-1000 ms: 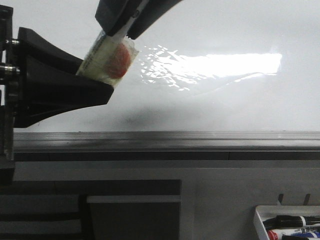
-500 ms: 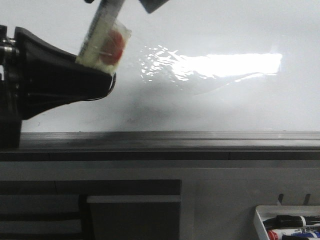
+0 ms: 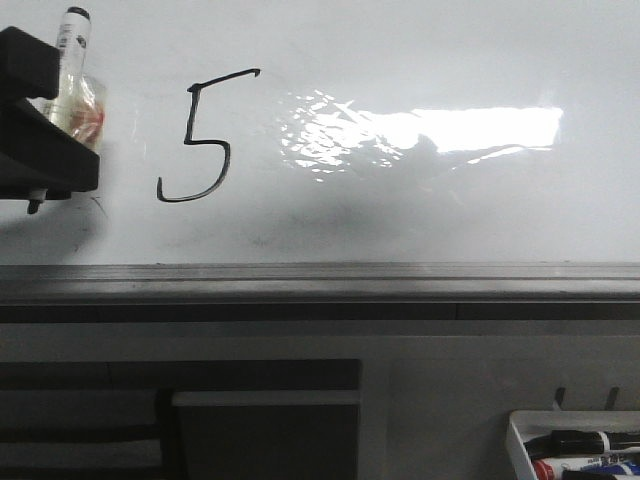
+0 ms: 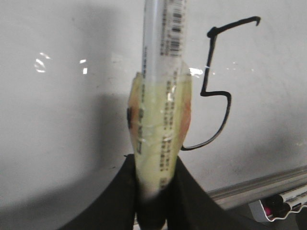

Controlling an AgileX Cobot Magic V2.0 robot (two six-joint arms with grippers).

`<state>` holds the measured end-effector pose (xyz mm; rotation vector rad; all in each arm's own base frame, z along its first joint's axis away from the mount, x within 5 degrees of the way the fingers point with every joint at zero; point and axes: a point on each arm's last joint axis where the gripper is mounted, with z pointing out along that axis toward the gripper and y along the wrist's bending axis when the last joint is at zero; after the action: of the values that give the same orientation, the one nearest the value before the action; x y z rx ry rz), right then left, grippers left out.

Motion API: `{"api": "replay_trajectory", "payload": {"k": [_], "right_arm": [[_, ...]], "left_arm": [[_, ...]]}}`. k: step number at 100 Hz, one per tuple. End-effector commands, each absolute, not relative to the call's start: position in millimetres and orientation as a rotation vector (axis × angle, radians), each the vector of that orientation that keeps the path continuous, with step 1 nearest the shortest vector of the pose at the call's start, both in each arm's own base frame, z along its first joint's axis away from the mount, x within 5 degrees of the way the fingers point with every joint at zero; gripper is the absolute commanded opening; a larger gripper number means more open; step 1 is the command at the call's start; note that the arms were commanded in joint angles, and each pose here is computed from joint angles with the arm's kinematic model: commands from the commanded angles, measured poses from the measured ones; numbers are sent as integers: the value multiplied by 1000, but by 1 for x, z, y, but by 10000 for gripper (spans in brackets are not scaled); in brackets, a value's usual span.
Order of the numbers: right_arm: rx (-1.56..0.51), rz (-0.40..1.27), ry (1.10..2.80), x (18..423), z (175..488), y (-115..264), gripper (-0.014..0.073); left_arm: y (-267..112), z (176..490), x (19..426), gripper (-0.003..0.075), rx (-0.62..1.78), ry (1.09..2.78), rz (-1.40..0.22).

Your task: Write number 5 on whiteboard

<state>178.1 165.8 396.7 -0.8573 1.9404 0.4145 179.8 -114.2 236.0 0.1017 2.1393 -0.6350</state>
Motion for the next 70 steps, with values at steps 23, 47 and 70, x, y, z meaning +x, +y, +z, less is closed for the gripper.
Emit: {"api": "replay_trajectory", "payload": {"k": [23,47,70], "right_arm": [[-835,414,1869,176,404,161,-61],[-832,417,1867,176,404,161,-61],[-831,417,1864,176,404,161,-61]], "left_arm": [[-130,248,204,-20,75,2094,-686],[-133,238,209,52,74,2136,-669],[-133,238,208,375,75,2141,-664]]}}
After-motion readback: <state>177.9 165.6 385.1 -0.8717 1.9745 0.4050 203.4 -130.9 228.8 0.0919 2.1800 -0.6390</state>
